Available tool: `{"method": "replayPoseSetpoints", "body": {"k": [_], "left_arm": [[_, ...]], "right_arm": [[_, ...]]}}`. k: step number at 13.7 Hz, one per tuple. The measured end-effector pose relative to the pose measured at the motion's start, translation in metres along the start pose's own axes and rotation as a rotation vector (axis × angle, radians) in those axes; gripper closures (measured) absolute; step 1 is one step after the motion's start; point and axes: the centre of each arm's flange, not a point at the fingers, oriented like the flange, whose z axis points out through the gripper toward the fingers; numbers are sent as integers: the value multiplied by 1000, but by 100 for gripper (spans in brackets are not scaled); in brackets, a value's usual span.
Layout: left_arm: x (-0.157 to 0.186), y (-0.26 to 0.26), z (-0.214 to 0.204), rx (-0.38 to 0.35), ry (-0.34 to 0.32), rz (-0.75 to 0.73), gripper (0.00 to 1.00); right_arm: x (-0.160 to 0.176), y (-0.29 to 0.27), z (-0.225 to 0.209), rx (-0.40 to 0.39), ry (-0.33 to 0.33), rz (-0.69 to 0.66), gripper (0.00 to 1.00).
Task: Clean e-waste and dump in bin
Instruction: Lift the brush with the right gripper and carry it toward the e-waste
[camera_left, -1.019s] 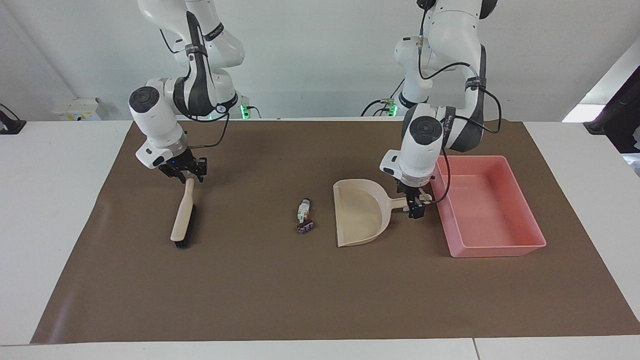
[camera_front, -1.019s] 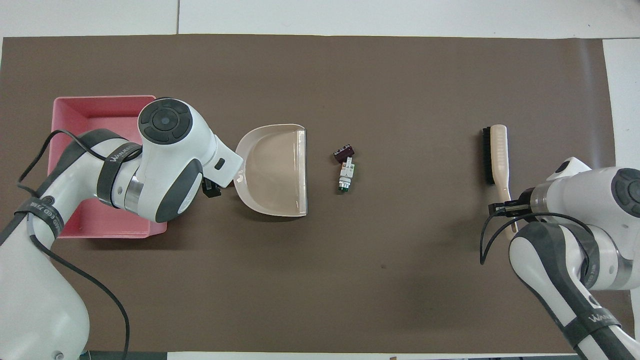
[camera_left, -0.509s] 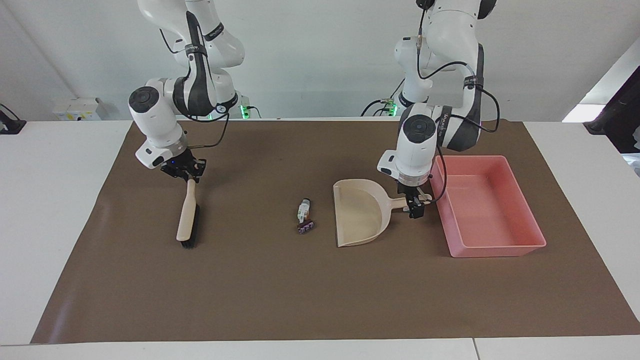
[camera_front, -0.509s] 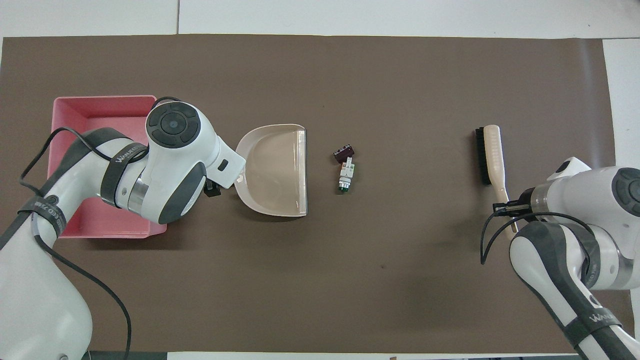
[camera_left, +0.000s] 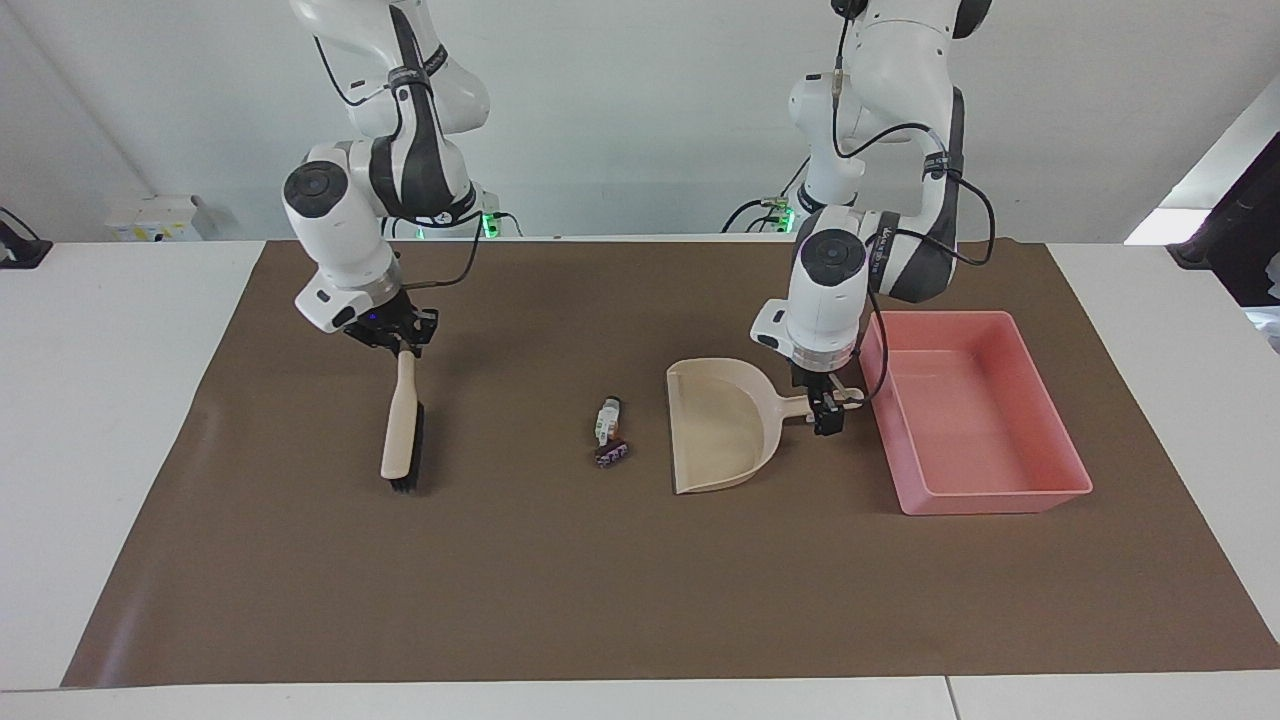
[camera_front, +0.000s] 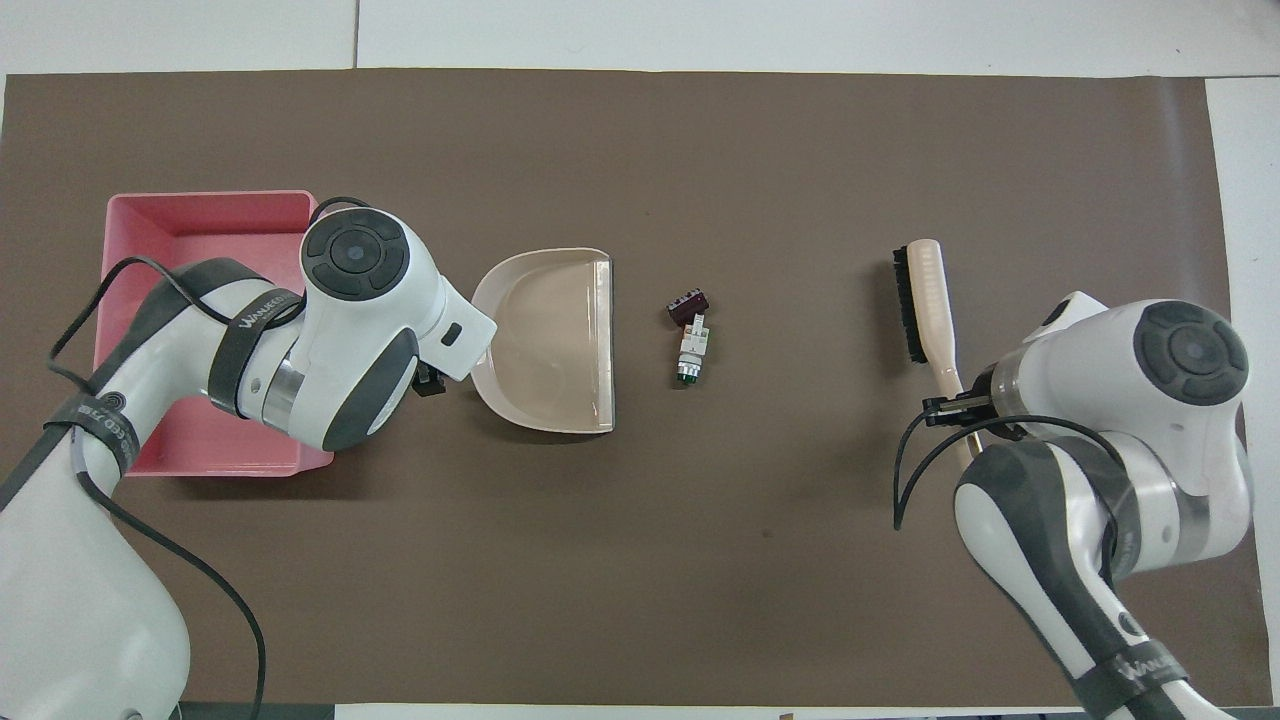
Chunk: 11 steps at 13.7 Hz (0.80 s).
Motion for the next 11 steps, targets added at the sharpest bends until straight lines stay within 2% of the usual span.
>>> {"method": "replayPoseSetpoints", "body": {"k": [4,5,6,9,11], "left_arm": [[0,1,2,-1,-1,1,5],[0,1,2,-1,-1,1,15],[0,1,2,-1,-1,1,31],[0,2,3,-3,-2,1,63],[0,2,3,-1,-2,-3,66]], "right_arm": [[0,-78,-8,-28,9,-78,74],[1,-93,-10,-33,2,-86,74],[3,-105,-11,-37,-5,-91,74],[9,-141,-11,-56,-32,-80,74],[15,-163,-5,-81,-43,-65,74]]}}
